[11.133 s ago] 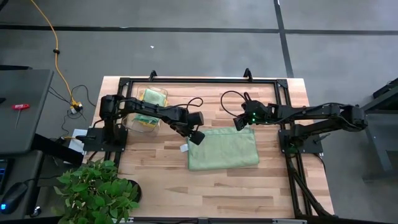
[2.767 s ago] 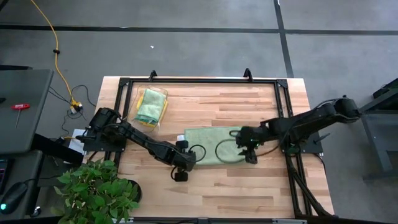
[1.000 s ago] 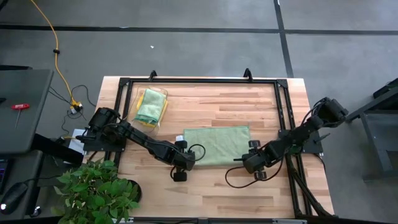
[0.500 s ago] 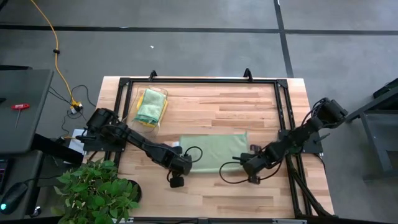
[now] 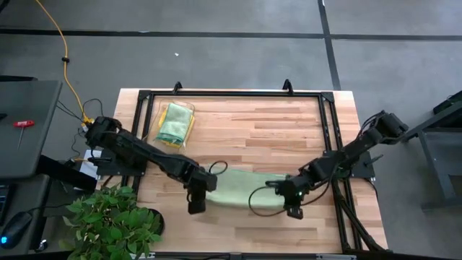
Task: Fold microfiber towels
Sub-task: Fold the green towel
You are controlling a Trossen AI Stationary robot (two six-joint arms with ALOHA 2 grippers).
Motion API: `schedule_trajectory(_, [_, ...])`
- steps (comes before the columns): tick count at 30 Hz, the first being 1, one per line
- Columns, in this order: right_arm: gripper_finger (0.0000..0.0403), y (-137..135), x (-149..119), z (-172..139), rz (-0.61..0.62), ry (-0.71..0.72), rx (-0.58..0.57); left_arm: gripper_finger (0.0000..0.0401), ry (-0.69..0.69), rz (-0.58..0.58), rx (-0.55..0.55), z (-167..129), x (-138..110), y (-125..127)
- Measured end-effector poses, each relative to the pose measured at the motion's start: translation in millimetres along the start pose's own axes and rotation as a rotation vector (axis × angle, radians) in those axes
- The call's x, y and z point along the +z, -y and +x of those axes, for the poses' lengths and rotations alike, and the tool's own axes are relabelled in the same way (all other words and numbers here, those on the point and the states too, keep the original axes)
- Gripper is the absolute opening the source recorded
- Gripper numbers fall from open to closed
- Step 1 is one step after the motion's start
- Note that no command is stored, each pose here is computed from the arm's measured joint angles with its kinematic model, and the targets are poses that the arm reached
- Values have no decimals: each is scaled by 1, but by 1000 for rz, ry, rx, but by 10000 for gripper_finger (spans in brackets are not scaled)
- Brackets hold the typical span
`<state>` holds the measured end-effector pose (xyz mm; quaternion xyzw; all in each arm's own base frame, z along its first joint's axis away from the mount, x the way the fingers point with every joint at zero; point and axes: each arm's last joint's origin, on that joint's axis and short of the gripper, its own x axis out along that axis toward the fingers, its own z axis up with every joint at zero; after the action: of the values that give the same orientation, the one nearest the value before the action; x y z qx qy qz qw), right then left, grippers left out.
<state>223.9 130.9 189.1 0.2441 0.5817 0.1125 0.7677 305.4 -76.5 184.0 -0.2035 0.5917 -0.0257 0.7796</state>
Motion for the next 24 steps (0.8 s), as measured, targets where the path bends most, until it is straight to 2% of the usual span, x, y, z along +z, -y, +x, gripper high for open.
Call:
schedule_trajectory(6, [1,32,-5,-15,148,45,-156,3,103,-65,105,-14,13,-22])
schedule_trajectory(10, [0,45,-7,-19,224,57,-197,3,135,-104,144,-18,20,-37])
schedule_trajectory(16, [0,54,-6,-19,311,85,-255,3,187,-156,252,-22,26,-52])
schedule_trajectory(24, [0,56,-6,-19,381,129,-305,3,203,-212,265,-23,27,-56])
